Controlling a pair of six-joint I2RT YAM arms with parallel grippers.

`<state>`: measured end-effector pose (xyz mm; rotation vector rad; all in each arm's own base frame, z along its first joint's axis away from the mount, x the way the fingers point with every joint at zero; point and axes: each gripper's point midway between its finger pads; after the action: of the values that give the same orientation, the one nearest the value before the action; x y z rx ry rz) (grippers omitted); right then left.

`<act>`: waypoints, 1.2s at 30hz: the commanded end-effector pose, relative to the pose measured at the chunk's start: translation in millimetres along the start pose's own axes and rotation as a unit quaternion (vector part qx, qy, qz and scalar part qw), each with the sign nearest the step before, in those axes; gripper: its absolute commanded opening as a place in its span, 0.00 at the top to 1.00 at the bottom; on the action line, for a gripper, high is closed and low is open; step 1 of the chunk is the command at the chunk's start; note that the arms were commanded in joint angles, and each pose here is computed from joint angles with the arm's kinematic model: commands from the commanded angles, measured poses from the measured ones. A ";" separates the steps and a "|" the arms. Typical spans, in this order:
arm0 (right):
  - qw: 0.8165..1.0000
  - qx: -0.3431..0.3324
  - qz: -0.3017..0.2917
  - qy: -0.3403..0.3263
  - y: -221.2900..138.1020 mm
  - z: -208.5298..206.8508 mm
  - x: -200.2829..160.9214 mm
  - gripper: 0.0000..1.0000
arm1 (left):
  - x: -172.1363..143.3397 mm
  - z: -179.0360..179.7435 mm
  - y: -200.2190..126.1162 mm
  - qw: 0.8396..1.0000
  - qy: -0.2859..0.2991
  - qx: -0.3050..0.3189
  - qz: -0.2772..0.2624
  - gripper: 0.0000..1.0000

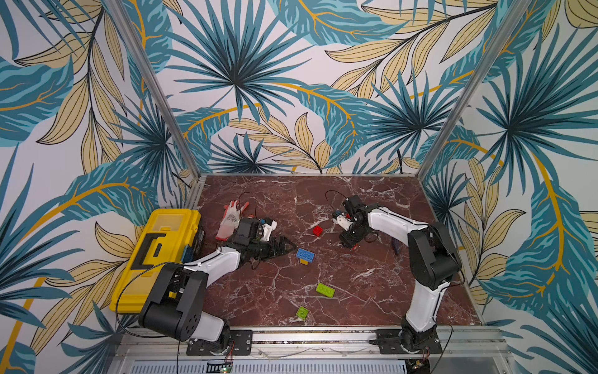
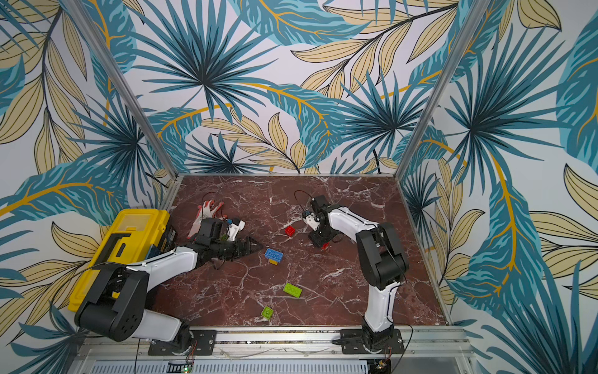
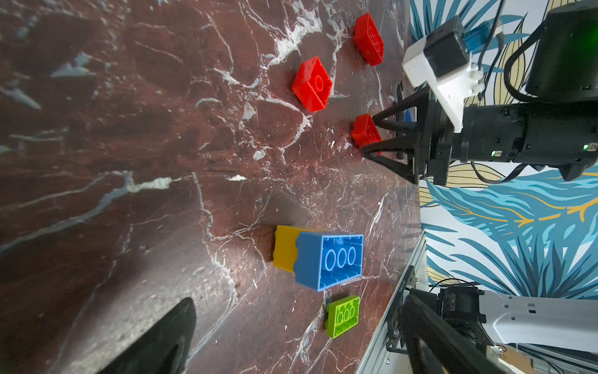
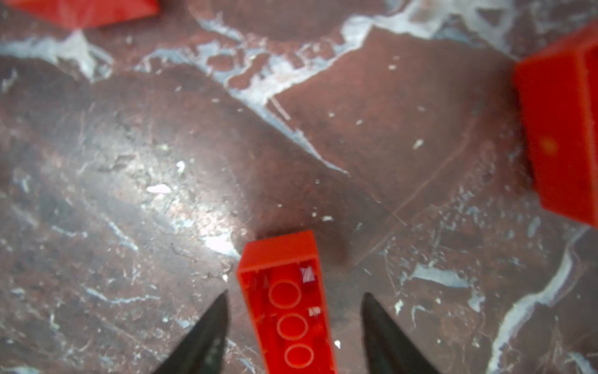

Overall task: Assemble a carrot with lego
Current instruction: Pick up the lego brick from the center of the board, then assemble the lego brick with the lego brick.

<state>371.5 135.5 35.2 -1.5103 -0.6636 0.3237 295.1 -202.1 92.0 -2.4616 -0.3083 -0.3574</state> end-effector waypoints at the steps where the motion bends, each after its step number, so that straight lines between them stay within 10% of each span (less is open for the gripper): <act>1: 1.000 0.004 0.016 0.001 7.5 0.5 -4.3 0.44 | 7.3 -7.3 0.9 1.000 0.017 -0.011 -0.005 0.01; 14: 0.999 0.021 0.035 0.015 8.5 7.2 -13.0 0.70 | 7.1 -6.8 1.6 1.000 0.019 -0.013 -0.005 0.00; 36: 0.987 0.086 -0.004 -0.139 -84.7 165.9 60.0 0.73 | 3.8 11.1 10.2 0.999 -0.023 -0.020 0.021 0.02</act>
<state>320.5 304.1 143.3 -1.2762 -0.9232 0.4693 297.2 -201.4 73.1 -2.4840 -0.2741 -0.2700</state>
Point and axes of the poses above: each gripper's point midway between its finger pads, its own y axis out along the fingers, its own z axis along the line the jaws close on, x = y × z, and after that the axes turned 2 degrees about y, right-handed
